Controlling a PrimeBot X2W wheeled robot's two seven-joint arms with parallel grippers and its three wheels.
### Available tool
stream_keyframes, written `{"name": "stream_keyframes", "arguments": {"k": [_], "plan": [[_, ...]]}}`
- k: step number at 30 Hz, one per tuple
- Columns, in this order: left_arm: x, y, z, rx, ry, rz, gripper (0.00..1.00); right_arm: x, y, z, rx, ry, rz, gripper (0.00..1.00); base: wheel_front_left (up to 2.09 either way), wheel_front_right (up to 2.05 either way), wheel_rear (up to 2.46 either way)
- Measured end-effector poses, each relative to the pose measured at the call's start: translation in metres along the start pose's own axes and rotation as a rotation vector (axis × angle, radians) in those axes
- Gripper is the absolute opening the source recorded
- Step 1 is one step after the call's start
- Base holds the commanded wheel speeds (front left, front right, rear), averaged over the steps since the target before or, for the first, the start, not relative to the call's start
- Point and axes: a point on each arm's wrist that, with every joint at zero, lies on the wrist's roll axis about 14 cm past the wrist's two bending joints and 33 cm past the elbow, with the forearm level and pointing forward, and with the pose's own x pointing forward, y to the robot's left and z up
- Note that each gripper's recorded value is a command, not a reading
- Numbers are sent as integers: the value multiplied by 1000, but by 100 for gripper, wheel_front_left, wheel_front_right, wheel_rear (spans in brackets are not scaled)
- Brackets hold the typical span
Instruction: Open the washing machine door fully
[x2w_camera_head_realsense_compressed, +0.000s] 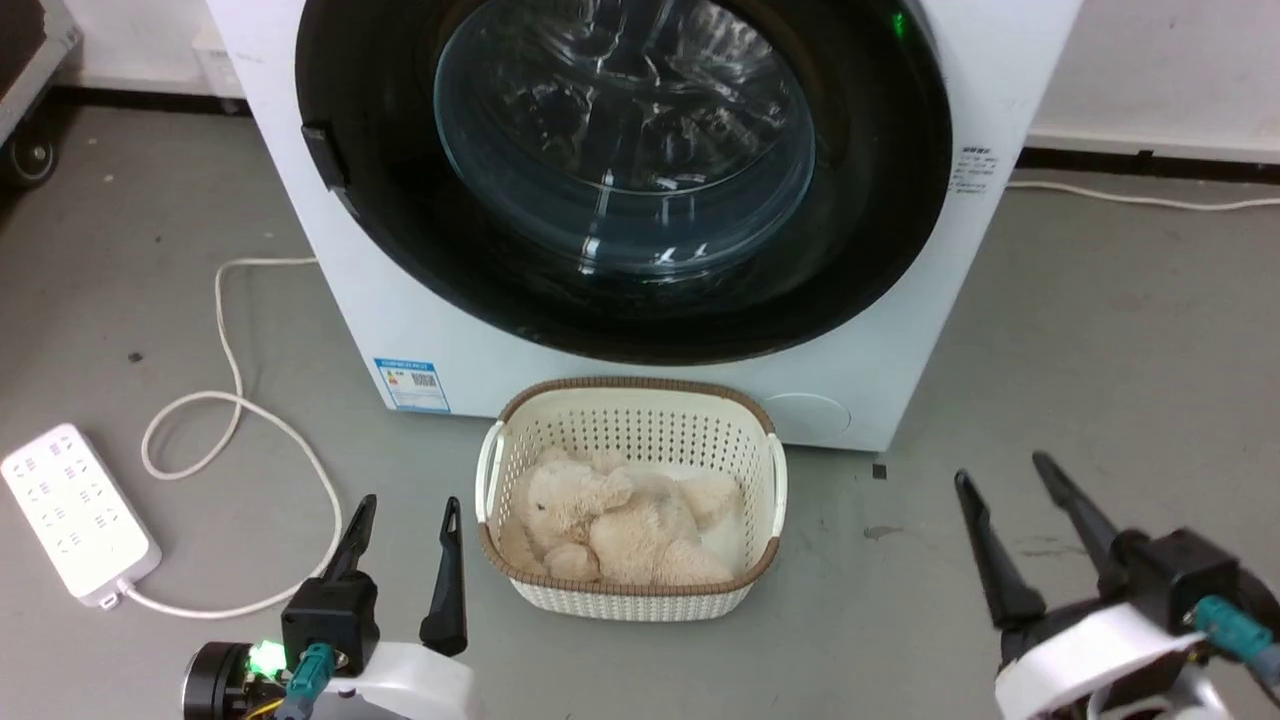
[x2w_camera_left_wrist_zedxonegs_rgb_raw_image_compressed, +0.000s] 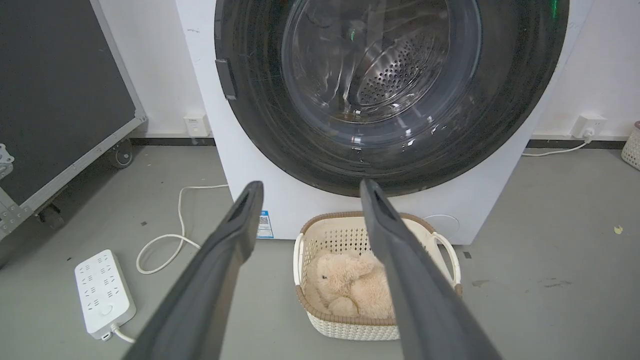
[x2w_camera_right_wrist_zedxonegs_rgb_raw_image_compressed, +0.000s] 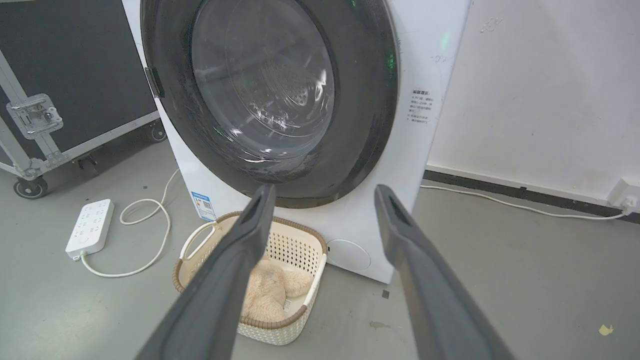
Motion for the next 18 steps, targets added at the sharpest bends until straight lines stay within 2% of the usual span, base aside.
{"name": "stream_keyframes", "arguments": {"k": [1, 3, 10, 18], "plan": [[1, 0, -1, 0, 3, 0, 100, 3, -1, 2, 7, -6, 0, 60, 0, 0, 0], [2, -1, -3, 0, 4, 1, 100, 9, -4, 5, 21, -16, -1, 0, 0, 0, 0], [13, -3, -9, -1, 7, 3, 100, 40, -27, 15, 102, -35, -29, 0, 0, 0, 0], [24, -4, -17, -2, 17, 5, 100, 78, -51, 20, 255, -36, -71, 0, 0, 0, 0]]}}
